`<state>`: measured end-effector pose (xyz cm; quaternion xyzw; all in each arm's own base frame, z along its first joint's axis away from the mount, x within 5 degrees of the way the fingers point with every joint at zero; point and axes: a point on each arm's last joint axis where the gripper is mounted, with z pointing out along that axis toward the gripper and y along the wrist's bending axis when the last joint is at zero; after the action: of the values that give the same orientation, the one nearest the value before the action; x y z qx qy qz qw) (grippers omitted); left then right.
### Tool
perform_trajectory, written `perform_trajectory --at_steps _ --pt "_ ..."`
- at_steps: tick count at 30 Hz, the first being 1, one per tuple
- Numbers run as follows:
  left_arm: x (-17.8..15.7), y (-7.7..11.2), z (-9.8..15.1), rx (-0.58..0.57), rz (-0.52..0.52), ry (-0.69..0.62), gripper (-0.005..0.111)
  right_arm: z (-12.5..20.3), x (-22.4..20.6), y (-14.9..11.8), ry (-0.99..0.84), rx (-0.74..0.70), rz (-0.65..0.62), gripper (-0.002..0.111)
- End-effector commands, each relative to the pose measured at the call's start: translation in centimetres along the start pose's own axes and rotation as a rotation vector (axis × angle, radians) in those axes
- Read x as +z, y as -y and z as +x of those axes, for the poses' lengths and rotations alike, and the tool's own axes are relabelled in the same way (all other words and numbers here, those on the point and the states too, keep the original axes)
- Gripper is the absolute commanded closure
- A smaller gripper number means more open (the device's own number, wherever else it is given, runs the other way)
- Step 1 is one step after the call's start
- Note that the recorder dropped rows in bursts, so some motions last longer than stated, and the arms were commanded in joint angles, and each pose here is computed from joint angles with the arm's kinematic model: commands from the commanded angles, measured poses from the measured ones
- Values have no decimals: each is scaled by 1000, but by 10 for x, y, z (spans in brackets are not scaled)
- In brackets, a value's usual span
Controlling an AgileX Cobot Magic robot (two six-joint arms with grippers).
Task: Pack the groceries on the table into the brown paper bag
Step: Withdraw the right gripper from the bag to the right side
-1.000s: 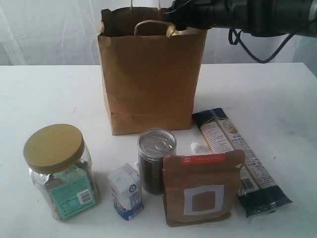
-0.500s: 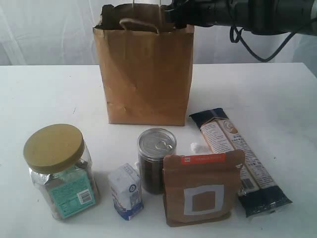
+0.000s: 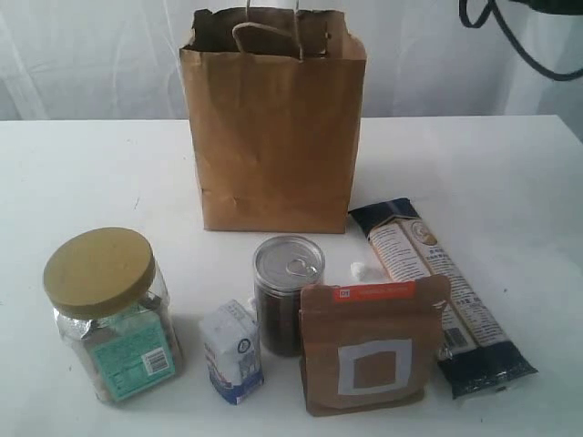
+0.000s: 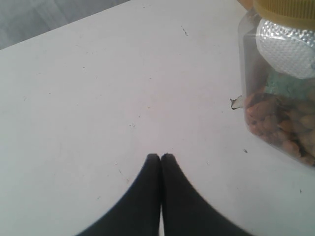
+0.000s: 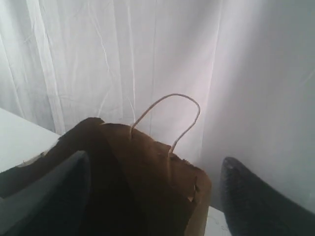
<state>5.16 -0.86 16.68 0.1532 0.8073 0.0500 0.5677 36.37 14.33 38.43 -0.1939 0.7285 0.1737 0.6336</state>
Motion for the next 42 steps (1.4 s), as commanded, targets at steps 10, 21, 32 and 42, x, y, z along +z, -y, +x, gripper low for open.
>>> perform_trajectory --at_steps 10,21,32,42 --pt "0 0 0 -6 6 7 107 28 -66 -15 -91 -147 -19 83" --pt "0 0 0 -6 6 7 107 53 -119 -6 -116 -413 178 108" --pt "0 0 0 -6 6 7 107 137 -131 66 -441 -290 853 108" --pt "0 0 0 -6 6 7 107 144 -83 49 -420 -102 280 108"
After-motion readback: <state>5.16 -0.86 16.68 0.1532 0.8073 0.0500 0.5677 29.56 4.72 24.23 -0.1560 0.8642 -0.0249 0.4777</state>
